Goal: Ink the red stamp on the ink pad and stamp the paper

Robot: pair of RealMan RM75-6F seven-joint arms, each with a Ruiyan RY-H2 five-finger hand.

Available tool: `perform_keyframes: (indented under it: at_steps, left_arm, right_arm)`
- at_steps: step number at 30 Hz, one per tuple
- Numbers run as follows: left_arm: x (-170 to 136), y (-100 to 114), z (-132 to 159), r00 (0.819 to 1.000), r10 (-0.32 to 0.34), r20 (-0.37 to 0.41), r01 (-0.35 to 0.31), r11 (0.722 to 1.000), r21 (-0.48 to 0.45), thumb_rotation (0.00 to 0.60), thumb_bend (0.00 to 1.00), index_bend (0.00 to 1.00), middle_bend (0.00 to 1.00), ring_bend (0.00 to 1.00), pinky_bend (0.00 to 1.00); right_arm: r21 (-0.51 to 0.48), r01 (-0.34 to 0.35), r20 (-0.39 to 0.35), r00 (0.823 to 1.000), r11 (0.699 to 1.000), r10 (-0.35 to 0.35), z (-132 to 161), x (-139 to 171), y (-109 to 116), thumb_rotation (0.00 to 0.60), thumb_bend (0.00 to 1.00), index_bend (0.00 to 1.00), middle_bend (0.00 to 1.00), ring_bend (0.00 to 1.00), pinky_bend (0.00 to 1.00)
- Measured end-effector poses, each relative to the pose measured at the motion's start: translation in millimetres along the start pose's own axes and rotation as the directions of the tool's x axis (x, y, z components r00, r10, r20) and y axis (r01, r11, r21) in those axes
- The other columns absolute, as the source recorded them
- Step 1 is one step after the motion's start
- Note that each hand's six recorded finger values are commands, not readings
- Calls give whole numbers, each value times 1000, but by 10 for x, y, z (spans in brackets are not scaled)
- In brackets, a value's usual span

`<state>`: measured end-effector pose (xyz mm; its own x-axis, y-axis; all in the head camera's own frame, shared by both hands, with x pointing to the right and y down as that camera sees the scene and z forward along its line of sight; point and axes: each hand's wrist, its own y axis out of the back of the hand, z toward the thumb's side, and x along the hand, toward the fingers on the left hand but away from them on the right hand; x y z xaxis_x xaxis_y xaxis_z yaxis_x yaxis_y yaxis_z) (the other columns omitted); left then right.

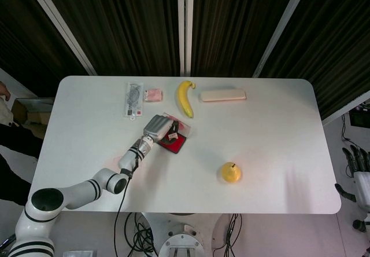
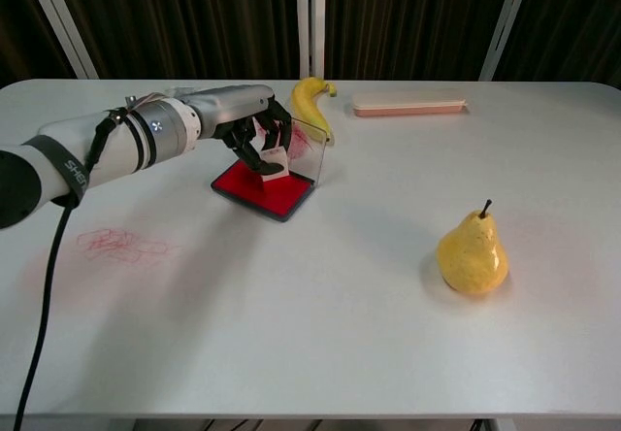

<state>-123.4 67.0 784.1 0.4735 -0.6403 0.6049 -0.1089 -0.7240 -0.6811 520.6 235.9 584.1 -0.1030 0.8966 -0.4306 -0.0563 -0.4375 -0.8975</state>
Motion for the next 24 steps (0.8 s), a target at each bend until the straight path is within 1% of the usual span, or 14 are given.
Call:
perform_keyframes:
  at_steps: [3, 6, 9, 14, 18, 20, 22, 24]
  left_arm:
    - [-2, -21, -28, 1000, 0, -3, 0, 1000, -10, 600, 374, 593, 648, 932, 1000]
    - [-9, 14, -31, 1000, 11, 5, -11, 1000, -12, 600, 375, 593, 649, 932, 1000]
    - [-24, 100, -23, 1000, 26, 15, -25, 999, -27, 600, 374, 593, 649, 932, 1000]
    - [-155, 356, -44, 998, 59, 36, -57, 996, -63, 600, 375, 592, 649, 930, 1000]
    - [-402, 602, -159, 996, 85, 40, -83, 994, -65, 600, 375, 592, 649, 931, 1000]
    - [-594, 706, -261, 995, 97, 30, -95, 994, -61, 600, 375, 592, 649, 931, 1000]
    - [-829, 755, -408, 995, 103, 7, -102, 994, -50, 600, 376, 592, 649, 930, 1000]
    - [-1039, 719, -559, 995, 98, -22, -98, 994, -38, 600, 385, 593, 649, 930, 1000]
  right_arm:
    - [2, 2, 1, 1000, 1000, -2, 5, -5, 8, 600, 108, 0, 0, 0, 0]
    - [3, 2, 3, 1000, 1000, -2, 9, -7, 12, 600, 108, 0, 0, 0, 0]
    - [1, 3, 1, 1000, 1000, -3, 20, -6, 17, 600, 108, 0, 0, 0, 0]
    - [-2, 6, -3, 1000, 1000, -6, 30, -20, 25, 600, 108, 0, 0, 0, 0]
    - [-7, 6, -16, 1000, 1000, -6, 67, -41, 15, 600, 108, 0, 0, 0, 0]
    - [-7, 4, -25, 1000, 1000, -4, 93, -45, 5, 600, 108, 0, 0, 0, 0]
    - [-5, 1, -35, 999, 1000, -1, 124, -50, -6, 600, 108, 0, 0, 0, 0]
    - [-4, 1, -41, 999, 1000, -1, 149, -55, -10, 600, 108, 0, 0, 0, 0]
